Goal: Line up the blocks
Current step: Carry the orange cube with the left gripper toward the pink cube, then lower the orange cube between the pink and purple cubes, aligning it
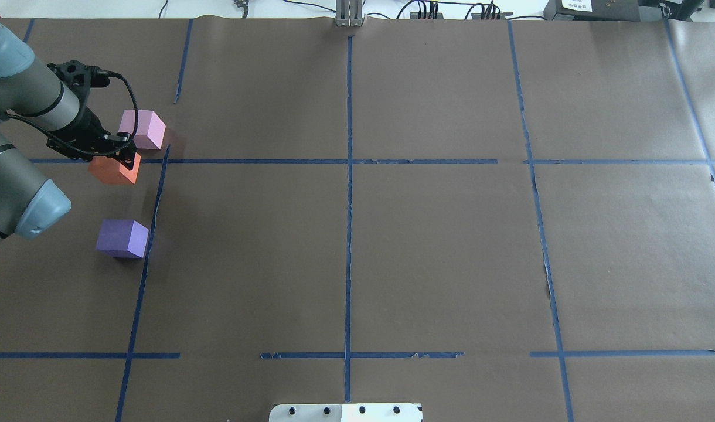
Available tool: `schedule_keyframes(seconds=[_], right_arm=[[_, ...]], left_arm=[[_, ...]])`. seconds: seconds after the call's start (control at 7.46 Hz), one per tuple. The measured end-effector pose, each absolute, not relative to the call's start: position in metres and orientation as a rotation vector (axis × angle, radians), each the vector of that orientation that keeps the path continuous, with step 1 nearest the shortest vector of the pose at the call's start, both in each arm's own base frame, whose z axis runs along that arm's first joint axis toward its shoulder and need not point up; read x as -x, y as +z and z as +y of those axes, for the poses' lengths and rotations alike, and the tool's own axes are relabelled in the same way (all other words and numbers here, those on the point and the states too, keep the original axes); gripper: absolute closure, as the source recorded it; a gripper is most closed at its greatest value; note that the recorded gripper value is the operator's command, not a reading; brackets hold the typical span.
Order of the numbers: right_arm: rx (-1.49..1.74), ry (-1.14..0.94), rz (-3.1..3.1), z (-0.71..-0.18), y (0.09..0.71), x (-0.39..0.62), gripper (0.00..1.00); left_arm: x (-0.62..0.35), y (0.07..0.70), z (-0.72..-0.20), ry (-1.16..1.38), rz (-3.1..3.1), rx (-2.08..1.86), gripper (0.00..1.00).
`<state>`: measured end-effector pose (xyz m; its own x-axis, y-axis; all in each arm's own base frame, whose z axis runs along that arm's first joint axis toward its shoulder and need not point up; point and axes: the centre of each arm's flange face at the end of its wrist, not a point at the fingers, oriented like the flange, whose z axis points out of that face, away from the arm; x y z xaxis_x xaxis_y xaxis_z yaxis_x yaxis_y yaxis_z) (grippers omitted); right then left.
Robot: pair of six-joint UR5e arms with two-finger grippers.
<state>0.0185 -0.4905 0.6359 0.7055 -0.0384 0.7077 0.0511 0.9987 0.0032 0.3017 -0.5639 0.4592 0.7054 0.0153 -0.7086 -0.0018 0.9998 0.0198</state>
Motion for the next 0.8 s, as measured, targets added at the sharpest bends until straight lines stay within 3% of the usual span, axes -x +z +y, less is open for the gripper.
schedule_keyframes(seconds=[0.8], right_arm=[[0.017, -0.05, -0.786, -0.491, 0.636, -0.018, 0.0]], left_arm=[[-0.329, 0.478, -0.568, 0.037, 0.81, 0.009, 0.74]])
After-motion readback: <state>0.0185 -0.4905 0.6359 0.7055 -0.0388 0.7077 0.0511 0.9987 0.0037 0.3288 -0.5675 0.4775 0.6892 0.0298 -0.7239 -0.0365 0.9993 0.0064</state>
